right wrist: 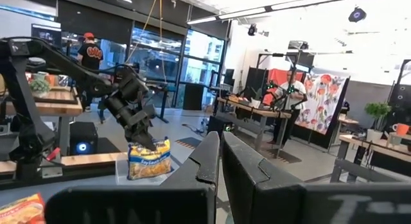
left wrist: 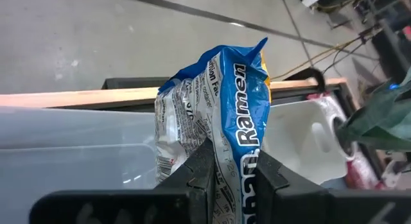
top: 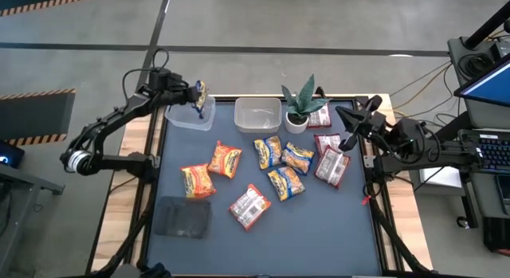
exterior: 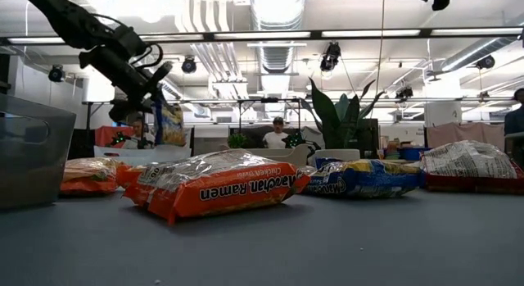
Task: Sort Maruchan noodles
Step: Put the blue noodle pack into the transparent bin
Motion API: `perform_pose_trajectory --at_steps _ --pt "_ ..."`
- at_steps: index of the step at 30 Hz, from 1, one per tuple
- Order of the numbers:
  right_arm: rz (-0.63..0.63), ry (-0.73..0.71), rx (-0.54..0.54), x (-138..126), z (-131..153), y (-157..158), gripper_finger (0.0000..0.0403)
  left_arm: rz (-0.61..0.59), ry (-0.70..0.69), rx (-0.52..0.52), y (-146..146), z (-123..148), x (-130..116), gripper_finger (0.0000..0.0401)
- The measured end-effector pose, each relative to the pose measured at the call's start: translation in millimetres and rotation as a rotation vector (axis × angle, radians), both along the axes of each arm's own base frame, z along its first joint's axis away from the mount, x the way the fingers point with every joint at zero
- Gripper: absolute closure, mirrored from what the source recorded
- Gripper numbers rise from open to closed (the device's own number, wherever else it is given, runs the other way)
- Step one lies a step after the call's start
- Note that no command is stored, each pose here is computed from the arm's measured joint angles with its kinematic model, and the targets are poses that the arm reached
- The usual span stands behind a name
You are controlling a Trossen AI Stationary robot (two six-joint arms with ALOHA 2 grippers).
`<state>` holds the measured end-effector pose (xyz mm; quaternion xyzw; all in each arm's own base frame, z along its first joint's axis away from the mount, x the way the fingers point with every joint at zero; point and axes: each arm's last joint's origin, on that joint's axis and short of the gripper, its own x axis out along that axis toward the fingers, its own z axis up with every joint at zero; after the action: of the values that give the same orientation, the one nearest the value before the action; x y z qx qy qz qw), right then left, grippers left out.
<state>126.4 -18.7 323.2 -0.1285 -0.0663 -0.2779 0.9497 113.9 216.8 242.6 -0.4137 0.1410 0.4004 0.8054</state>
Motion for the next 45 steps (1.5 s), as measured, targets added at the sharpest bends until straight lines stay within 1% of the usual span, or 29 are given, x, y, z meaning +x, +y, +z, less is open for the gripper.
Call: perform_pose_trajectory --at_steps 4,8,13,18,24,28,34,37,38,45 --pt "-0.001 -0.009 -0.004 -0.7 1.1 0.0 0.0394 -0.030 0.065 -0.027 -3.1 -6.0 -1.6 0.0366" --pt "-0.001 -0.009 -0.005 -0.7 1.2 0.0 0.0394 -0.032 0.069 -0.032 -4.6 -6.1 -2.2 0.0366" --pt "0.000 -0.010 -0.002 -0.5 1.1 0.0 0.0394 -0.050 0.072 -0.111 -11.2 -8.8 -4.1 0.0366" --pt "0.000 -0.010 -0.002 -0.5 1.1 0.0 0.0394 -0.065 0.071 -0.143 -20.3 -4.9 -7.8 0.0366" --pt "-0.001 -0.009 -0.005 -0.5 1.2 0.0 0.0394 -0.072 0.083 -0.152 -24.2 -3.9 -9.7 0.0366" --pt "-0.001 -0.010 -0.003 -0.5 1.1 0.0 0.0394 -0.059 0.133 -0.163 -25.6 -6.8 -11.8 0.0364" --pt "-0.001 -0.009 -0.003 -0.5 1.1 0.0 0.0394 -0.024 0.192 -0.178 -26.8 -6.8 -14.3 0.0341" --pt "-0.001 -0.009 -0.003 -0.5 1.1 0.0 0.0394 0.018 0.307 -0.159 -26.9 0.4 -17.9 0.0330" --pt "-0.001 -0.009 -0.003 -0.5 1.1 0.0 0.0394 0.008 0.322 -0.149 -26.7 2.9 -18.4 0.0328" --pt "-0.001 -0.009 -0.003 -0.5 1.0 0.0 0.0394 0.008 0.340 -0.124 -24.2 21.3 -17.4 0.0324"
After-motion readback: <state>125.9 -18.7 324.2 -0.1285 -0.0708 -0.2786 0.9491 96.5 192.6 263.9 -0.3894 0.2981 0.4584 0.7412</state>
